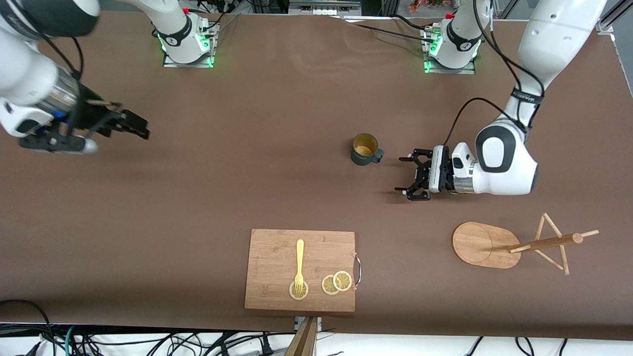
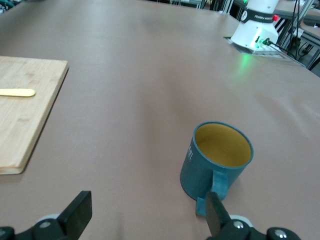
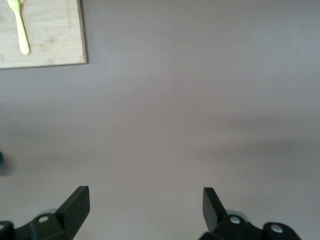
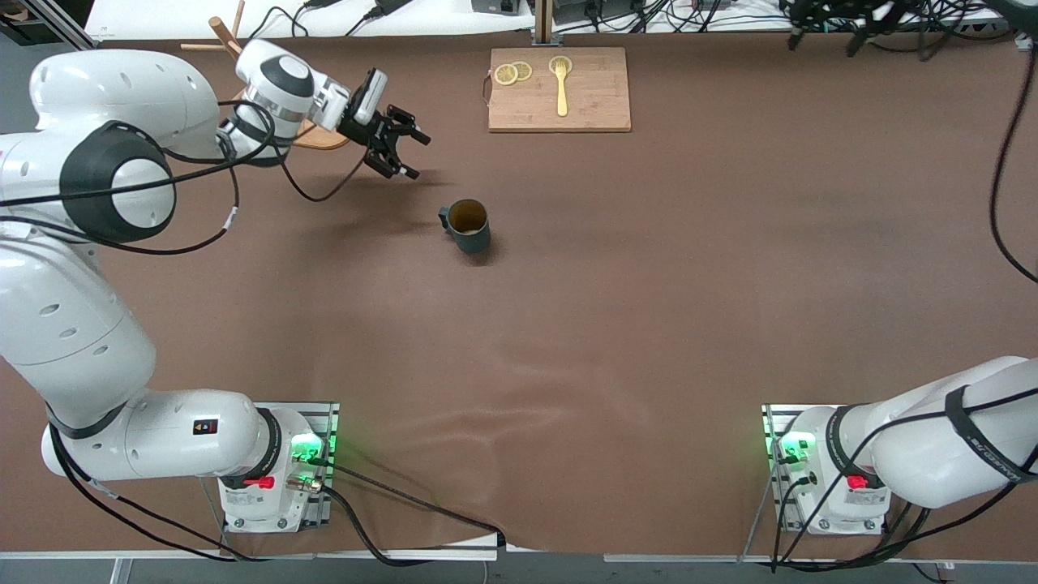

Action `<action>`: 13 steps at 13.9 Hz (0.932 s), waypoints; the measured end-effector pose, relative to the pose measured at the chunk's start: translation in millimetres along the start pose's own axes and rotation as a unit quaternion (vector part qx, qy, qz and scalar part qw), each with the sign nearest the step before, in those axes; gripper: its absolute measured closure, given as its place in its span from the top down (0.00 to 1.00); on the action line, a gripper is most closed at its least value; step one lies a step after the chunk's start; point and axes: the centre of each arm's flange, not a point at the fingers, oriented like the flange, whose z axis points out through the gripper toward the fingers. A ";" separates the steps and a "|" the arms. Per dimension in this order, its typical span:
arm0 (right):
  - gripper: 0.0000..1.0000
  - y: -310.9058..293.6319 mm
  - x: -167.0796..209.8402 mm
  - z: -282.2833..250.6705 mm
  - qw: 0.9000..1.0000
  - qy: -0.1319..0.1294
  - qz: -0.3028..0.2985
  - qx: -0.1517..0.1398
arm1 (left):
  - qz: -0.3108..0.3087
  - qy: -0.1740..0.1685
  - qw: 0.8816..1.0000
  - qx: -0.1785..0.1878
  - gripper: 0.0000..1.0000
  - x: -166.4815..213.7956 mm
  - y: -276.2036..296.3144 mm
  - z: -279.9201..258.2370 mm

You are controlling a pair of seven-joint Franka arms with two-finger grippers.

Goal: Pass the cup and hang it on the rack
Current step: 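Close the left gripper on the mug's rim beside the handle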

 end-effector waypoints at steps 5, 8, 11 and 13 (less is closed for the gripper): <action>1.00 17.2 -8.7 1.4 1.000 0.000 -0.013 -0.010 | 0.017 0.048 0.999 -0.017 1.00 -37.4 30.2 29.3; 1.00 15.1 -5.4 9.4 1.000 -0.005 -0.018 -0.025 | 0.025 0.084 0.996 -0.007 1.00 -66.8 42.5 51.1; 1.00 12.1 2.3 26.1 0.999 -0.017 -0.020 -0.027 | 0.035 0.111 0.993 0.002 1.00 -84.8 48.4 73.1; 1.00 7.8 6.5 37.8 0.999 -0.027 -0.024 -0.029 | 0.043 0.125 0.991 -0.004 0.98 -87.4 52.0 81.2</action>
